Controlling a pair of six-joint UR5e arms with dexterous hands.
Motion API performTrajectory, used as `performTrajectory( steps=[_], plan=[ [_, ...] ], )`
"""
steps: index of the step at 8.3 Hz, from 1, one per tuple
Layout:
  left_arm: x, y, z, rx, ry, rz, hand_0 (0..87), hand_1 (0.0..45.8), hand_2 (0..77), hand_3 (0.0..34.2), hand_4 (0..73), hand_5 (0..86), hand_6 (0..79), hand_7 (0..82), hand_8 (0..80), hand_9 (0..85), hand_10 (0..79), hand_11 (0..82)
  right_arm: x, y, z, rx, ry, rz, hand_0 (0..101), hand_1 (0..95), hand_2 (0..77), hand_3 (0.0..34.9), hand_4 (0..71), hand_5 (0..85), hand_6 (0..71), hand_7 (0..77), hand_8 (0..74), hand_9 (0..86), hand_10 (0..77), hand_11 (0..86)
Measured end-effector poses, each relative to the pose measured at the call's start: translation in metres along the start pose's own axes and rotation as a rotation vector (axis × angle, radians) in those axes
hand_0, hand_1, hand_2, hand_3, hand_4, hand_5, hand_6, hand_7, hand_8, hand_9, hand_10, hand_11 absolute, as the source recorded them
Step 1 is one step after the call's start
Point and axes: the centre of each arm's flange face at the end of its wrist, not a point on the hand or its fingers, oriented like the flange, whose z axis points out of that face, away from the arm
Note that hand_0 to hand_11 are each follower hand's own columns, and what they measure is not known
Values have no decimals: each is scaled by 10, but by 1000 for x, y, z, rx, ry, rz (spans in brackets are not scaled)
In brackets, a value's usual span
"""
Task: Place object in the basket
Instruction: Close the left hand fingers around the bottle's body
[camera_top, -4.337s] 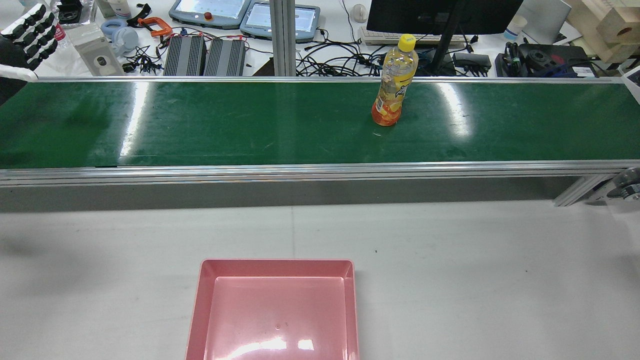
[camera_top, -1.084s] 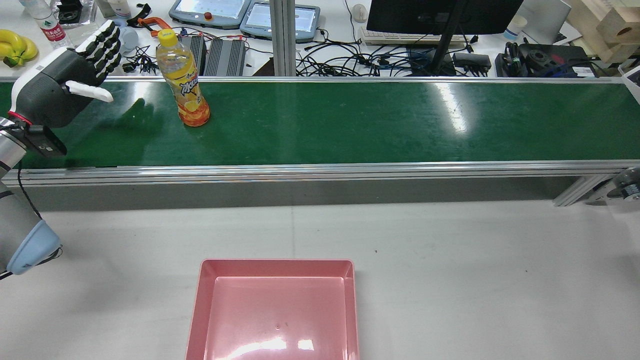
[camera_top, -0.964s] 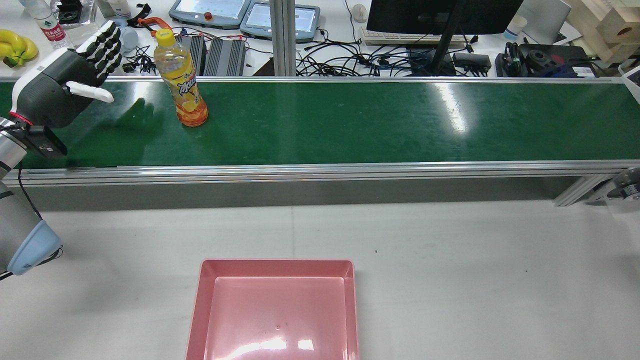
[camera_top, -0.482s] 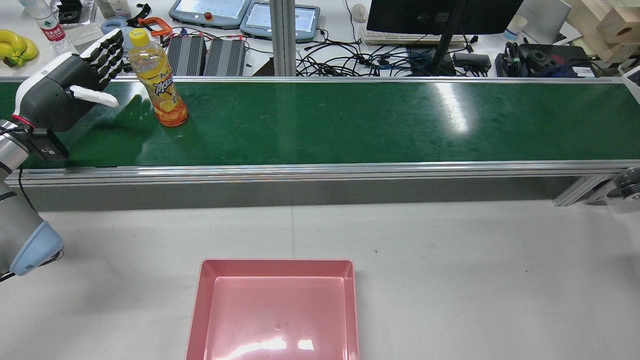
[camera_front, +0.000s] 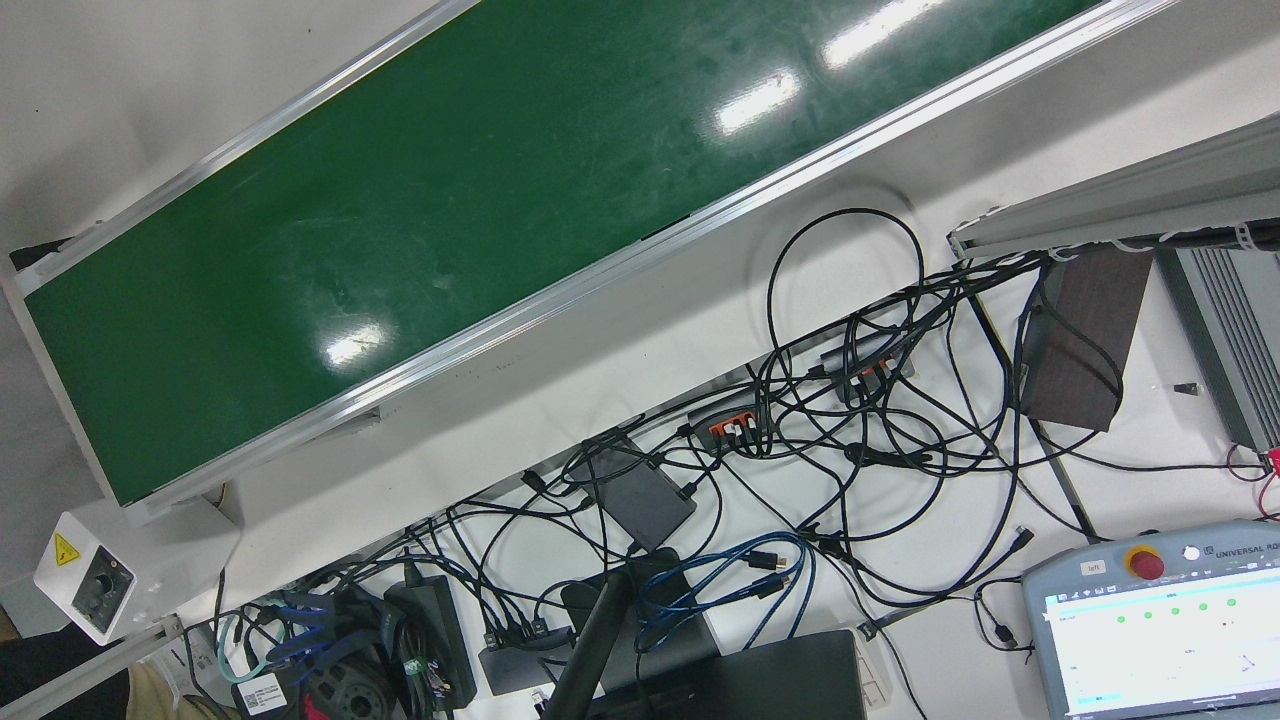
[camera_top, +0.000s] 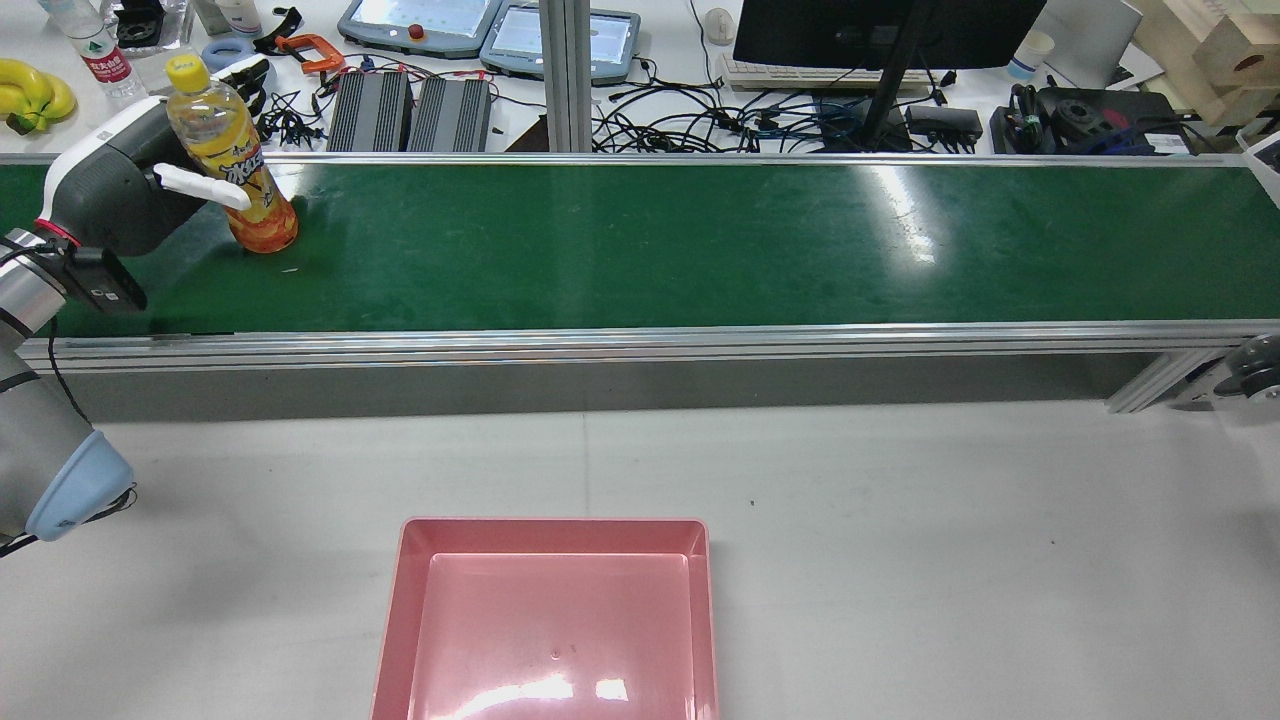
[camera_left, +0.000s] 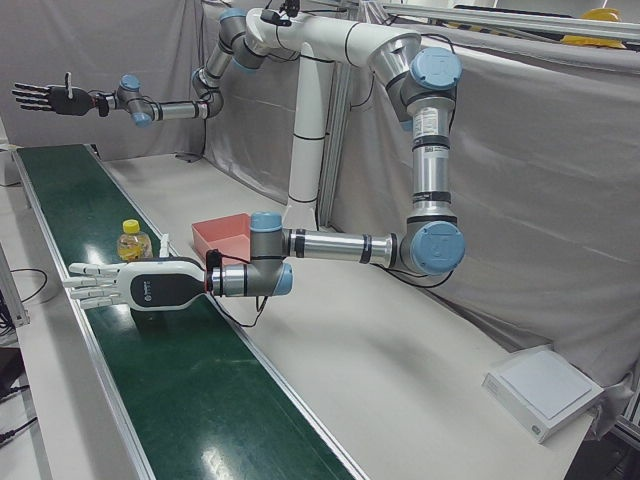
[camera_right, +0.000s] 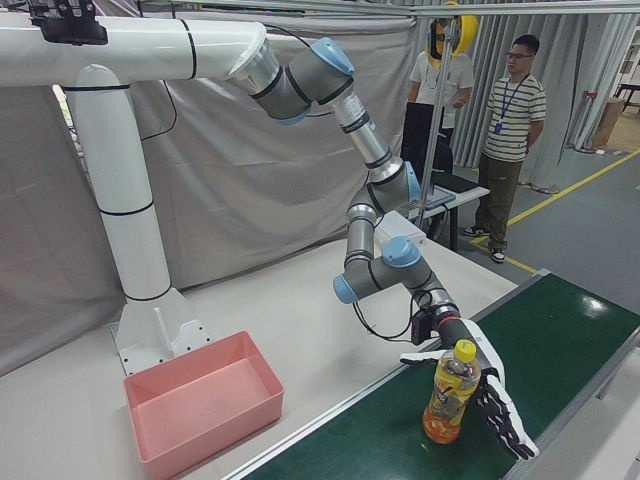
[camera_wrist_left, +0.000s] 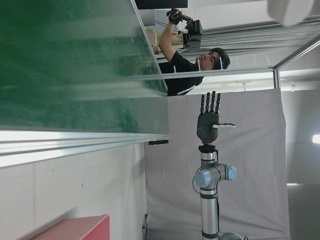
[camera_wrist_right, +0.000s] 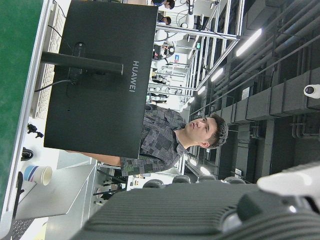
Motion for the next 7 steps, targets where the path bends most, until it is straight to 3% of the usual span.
performTrajectory(
  steps=[1, 2, 3, 4, 5, 6, 7],
  plan=[
    [4, 6, 0, -7, 6, -10, 626, 114, 5, 0, 5, 175, 0, 5, 0, 5, 0, 11, 0, 0, 0, 0, 0, 0, 3, 0, 5, 0, 0, 0, 0, 5, 0, 0, 0, 0],
    [11, 14, -3, 5, 24, -11, 674, 114, 5, 0, 16, 278, 0, 5, 22, 5, 5, 11, 0, 0, 0, 0, 0, 0, 1, 0, 5, 0, 0, 0, 0, 5, 0, 0, 0, 0],
    [20, 23, -8, 33, 69, -5, 767, 147, 5, 0, 16, 278, 0, 5, 22, 5, 5, 11, 0, 0, 0, -1, 0, 0, 1, 0, 5, 0, 0, 0, 0, 5, 0, 0, 0, 0],
    [28, 31, -14, 61, 107, 6, 767, 147, 5, 0, 164, 442, 38, 142, 120, 11, 284, 251, 0, 0, 0, 0, 0, -1, 1, 0, 5, 0, 0, 0, 0, 5, 0, 0, 0, 0],
    [33, 38, -19, 83, 127, 24, 802, 125, 316, 0, 529, 540, 442, 589, 507, 545, 605, 496, 0, 0, 0, 0, 0, 0, 1, 0, 5, 0, 0, 0, 0, 5, 0, 0, 0, 0],
    [38, 50, -24, 97, 134, 50, 796, 82, 480, 0, 589, 540, 524, 595, 600, 551, 605, 551, 0, 0, 0, 0, 0, 0, 3, 0, 5, 0, 0, 0, 0, 5, 0, 0, 0, 0],
    [44, 69, -29, 105, 134, 78, 789, 82, 480, 0, 600, 545, 535, 589, 611, 556, 605, 551, 0, 0, 0, -1, 0, 0, 3, 0, 5, 0, 0, 0, 0, 5, 0, 0, 0, 0]
  ],
)
